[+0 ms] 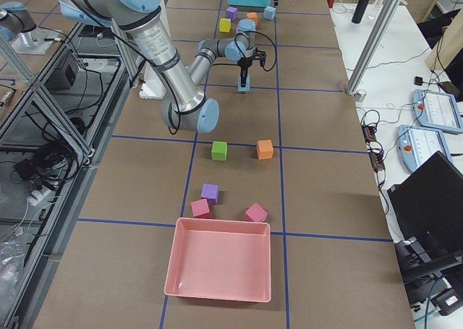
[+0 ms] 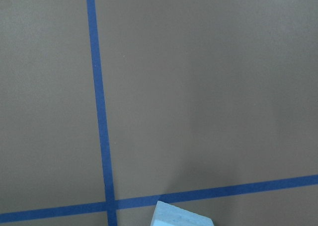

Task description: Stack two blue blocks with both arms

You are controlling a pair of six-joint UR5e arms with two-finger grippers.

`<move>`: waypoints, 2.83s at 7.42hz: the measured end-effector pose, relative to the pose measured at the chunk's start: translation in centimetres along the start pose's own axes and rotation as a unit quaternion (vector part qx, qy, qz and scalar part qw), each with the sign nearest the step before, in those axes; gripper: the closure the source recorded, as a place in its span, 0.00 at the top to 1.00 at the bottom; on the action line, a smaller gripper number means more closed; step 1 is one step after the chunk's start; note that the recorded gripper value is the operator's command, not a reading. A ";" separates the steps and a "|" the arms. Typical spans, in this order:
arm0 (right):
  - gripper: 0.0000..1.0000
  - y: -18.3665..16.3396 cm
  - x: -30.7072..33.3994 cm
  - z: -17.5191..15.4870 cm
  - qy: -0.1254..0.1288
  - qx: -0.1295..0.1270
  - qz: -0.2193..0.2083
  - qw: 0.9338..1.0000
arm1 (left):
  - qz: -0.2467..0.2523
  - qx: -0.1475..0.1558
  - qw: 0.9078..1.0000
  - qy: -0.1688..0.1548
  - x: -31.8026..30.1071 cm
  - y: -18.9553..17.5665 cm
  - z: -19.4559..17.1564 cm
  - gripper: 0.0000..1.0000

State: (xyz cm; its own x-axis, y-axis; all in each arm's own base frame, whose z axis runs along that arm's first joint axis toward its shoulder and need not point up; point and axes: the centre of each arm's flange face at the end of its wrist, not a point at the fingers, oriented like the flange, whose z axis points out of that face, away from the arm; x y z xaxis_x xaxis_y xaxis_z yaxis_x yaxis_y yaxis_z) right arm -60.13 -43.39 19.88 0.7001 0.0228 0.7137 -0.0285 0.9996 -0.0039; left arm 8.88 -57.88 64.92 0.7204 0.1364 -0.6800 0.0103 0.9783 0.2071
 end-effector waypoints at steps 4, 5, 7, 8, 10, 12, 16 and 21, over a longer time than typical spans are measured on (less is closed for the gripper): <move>1.00 -3.4 -1.7 0.4 -0.007 0.014 0.001 1.000 | 0.005 -0.007 1.000 -0.001 0.4 0.6 0.9 0.98; 1.00 -4.4 -1.6 -0.7 -0.013 0.014 -0.004 1.000 | 0.010 -0.011 1.000 -0.003 0.9 0.8 1.5 0.98; 1.00 -7.9 0.6 -5.0 -0.026 0.002 -0.003 1.000 | 0.018 -0.021 1.000 -0.006 1.5 1.1 2.7 0.98; 1.00 -8.9 2.0 -7.5 -0.023 -0.001 -0.007 1.000 | 0.021 -0.027 0.999 -0.007 1.6 1.4 3.3 0.98; 1.00 -9.6 4.6 -10.8 -0.021 -0.005 -0.010 1.000 | 0.032 -0.033 0.999 -0.014 1.4 1.5 4.2 0.98; 1.00 -9.9 6.6 -11.8 -0.024 -0.007 -0.008 1.000 | 0.052 -0.040 0.998 -0.023 1.4 1.6 5.2 0.93; 1.00 -11.4 11.7 -12.3 -0.021 -0.006 -0.019 1.000 | 0.061 -0.049 0.997 -0.022 2.2 1.9 6.1 0.51; 1.00 -14.1 20.2 -12.6 -0.005 -0.003 -0.050 0.999 | 0.051 -0.064 0.997 0.016 8.8 -4.9 2.8 0.45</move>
State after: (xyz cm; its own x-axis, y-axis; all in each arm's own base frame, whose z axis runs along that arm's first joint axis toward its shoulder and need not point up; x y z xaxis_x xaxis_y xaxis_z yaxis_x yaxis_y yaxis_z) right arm -36.56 -56.79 25.56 0.6925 -0.0764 0.7173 0.0445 0.9970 0.0632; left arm 17.16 -61.91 59.90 0.6902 0.2383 -0.6833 -0.1508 0.9709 0.1862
